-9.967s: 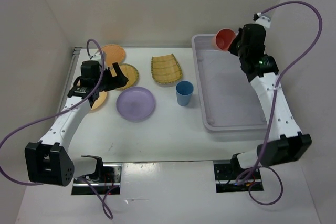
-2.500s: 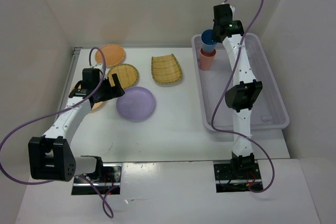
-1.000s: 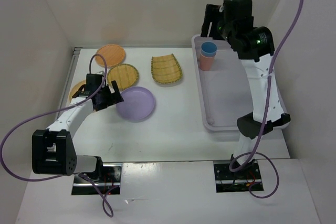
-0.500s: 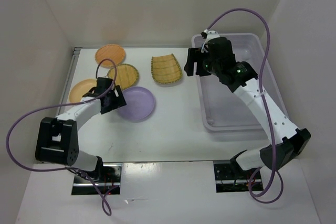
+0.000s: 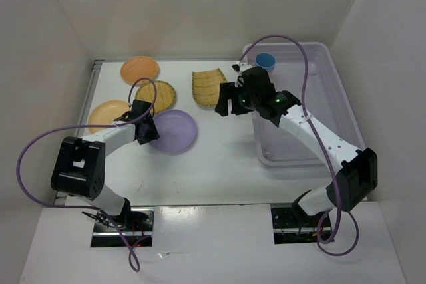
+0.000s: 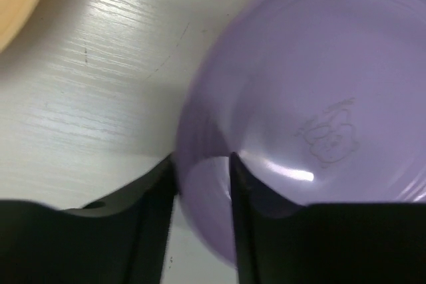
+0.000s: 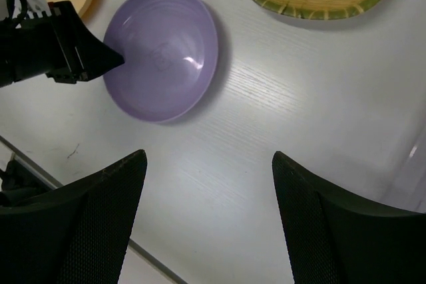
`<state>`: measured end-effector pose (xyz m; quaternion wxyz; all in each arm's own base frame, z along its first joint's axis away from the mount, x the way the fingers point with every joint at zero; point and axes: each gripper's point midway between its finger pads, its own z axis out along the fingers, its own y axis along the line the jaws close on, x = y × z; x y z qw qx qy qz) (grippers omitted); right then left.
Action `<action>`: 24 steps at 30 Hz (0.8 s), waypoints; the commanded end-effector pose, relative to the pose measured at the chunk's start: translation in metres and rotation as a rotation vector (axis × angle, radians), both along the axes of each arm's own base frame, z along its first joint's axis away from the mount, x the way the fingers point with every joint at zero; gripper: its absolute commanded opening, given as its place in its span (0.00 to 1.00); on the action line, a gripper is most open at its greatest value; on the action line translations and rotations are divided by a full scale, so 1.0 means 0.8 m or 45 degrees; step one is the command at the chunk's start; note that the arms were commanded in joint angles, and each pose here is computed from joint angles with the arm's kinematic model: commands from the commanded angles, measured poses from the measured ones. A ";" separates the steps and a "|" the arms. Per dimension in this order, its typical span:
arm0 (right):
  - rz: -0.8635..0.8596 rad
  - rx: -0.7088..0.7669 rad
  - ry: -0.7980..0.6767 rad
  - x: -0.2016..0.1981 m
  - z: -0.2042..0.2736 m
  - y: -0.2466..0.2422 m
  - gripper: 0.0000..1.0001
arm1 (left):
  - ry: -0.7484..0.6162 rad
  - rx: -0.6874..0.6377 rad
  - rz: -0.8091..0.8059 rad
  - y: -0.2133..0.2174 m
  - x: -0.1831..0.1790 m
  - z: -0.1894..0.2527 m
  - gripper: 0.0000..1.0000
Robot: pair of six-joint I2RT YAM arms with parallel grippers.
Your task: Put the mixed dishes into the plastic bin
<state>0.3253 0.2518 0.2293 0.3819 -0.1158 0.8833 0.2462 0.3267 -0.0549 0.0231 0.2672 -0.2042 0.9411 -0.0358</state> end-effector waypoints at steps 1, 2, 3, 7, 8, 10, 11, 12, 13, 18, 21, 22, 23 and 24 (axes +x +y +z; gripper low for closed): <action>0.051 0.061 -0.024 0.002 0.001 0.030 0.81 | -0.045 -0.006 0.032 -0.001 0.010 0.003 0.39; 0.068 0.058 -0.019 0.001 -0.004 0.038 0.81 | -0.043 -0.006 0.032 -0.001 0.008 0.000 0.36; 0.061 0.061 -0.006 0.004 -0.009 0.040 0.81 | -0.041 -0.019 0.024 -0.004 0.008 0.000 0.31; 0.099 0.024 0.047 -0.003 -0.036 0.057 0.81 | -0.039 -0.038 -0.001 -0.008 0.005 0.003 0.00; 0.114 0.015 0.058 -0.006 -0.041 0.062 0.81 | -0.045 -0.031 -0.014 -0.008 0.006 0.010 0.00; 0.125 -0.008 0.090 -0.007 -0.057 0.068 0.81 | -0.093 -0.042 -0.032 -0.010 0.009 0.033 0.00; 0.135 0.005 0.085 -0.007 -0.052 0.070 0.81 | -0.102 -0.037 -0.042 -0.009 0.008 0.045 0.00; 0.127 0.001 0.106 -0.007 -0.059 0.072 0.81 | -0.160 -0.046 -0.043 -0.009 0.010 0.067 0.00; 0.137 0.007 0.110 -0.008 -0.059 0.073 0.81 | -0.196 -0.045 -0.053 -0.009 0.012 0.084 0.00; 0.196 0.043 0.148 -0.014 -0.071 0.090 0.81 | -0.348 -0.116 -0.157 -0.024 0.002 0.159 0.00; 0.234 0.072 0.157 -0.015 -0.074 0.100 0.81 | -0.334 -0.190 -0.232 -0.040 -0.010 0.169 0.00; 0.234 0.072 0.157 -0.015 -0.074 0.100 0.81 | -0.330 -0.212 -0.251 -0.044 -0.011 0.169 0.00; 0.246 0.073 0.172 -0.016 -0.079 0.102 0.81 | -0.328 -0.232 -0.267 -0.049 -0.013 0.170 0.00; 0.239 0.079 0.179 -0.016 -0.079 0.102 0.81 | -0.339 -0.262 -0.291 -0.054 -0.016 0.175 0.00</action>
